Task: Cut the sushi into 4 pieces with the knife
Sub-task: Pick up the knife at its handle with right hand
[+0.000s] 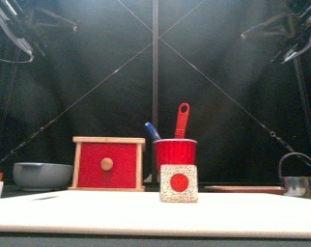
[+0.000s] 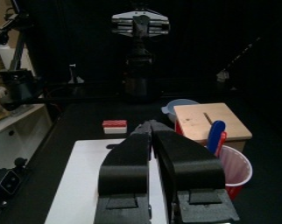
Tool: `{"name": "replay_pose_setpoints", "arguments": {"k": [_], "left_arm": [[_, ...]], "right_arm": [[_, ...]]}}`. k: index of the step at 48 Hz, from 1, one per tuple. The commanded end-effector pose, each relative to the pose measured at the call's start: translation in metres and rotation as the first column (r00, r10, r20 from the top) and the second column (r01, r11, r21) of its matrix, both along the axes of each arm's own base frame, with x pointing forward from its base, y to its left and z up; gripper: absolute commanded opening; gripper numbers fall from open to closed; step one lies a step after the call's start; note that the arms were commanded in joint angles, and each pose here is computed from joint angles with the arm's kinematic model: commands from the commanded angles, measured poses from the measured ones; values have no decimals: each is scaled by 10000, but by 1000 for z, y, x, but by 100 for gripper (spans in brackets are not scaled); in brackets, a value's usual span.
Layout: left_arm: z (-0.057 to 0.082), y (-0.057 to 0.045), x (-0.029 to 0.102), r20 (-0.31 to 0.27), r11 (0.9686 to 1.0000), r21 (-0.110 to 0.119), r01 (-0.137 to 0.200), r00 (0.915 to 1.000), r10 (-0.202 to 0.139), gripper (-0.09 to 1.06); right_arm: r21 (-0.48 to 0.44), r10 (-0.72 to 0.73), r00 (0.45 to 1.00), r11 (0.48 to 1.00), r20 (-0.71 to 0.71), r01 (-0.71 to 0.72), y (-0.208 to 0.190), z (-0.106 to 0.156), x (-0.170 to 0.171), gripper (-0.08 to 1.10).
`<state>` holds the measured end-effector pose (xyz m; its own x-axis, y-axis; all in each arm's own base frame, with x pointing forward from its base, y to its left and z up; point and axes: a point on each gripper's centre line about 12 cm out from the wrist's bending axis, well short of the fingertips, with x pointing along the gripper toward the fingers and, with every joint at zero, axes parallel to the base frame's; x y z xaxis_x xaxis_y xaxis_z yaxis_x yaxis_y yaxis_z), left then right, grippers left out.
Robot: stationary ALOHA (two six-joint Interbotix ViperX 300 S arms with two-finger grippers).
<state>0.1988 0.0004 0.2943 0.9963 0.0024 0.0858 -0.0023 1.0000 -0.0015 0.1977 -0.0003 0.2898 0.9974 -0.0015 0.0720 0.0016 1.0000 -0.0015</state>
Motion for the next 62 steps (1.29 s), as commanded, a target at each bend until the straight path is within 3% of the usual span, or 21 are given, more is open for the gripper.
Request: {"name": "replay_pose_setpoints", "arguments": {"k": [1,13,27,36,49,55,62], "left_arm": [[-4,-1,7,-92,10000,-31,32,10000,-32,-3],[-6,1,24,-246,10000,61,-46,9997,48,-4],[-11,9,41,-690,9993,45,-381,9969,383,-4],[-25,8,38,-1056,9994,-1,-355,9938,353,-3],[-43,8,32,-1498,9994,29,-353,9881,354,-3],[-44,8,32,-1543,9994,29,-338,9874,338,-3],[-44,8,32,-1543,9994,29,-338,9874,338,-3]], "right_arm": [[136,-85,9999,9999,123,83,-2,8,5,3],[1160,-1450,9870,9815,-692,1523,-34,29,38,4],[2449,-1919,8860,9169,-4220,3152,-86,74,95,11],[2706,-1341,7655,8856,-6293,3776,-113,80,119,38],[2279,-83,5246,8948,-8513,3839,-133,51,165,84],[1764,178,3936,9119,-9191,3707,-141,36,179,91],[1486,407,2922,9221,-9555,3573,-150,18,196,91]]}}
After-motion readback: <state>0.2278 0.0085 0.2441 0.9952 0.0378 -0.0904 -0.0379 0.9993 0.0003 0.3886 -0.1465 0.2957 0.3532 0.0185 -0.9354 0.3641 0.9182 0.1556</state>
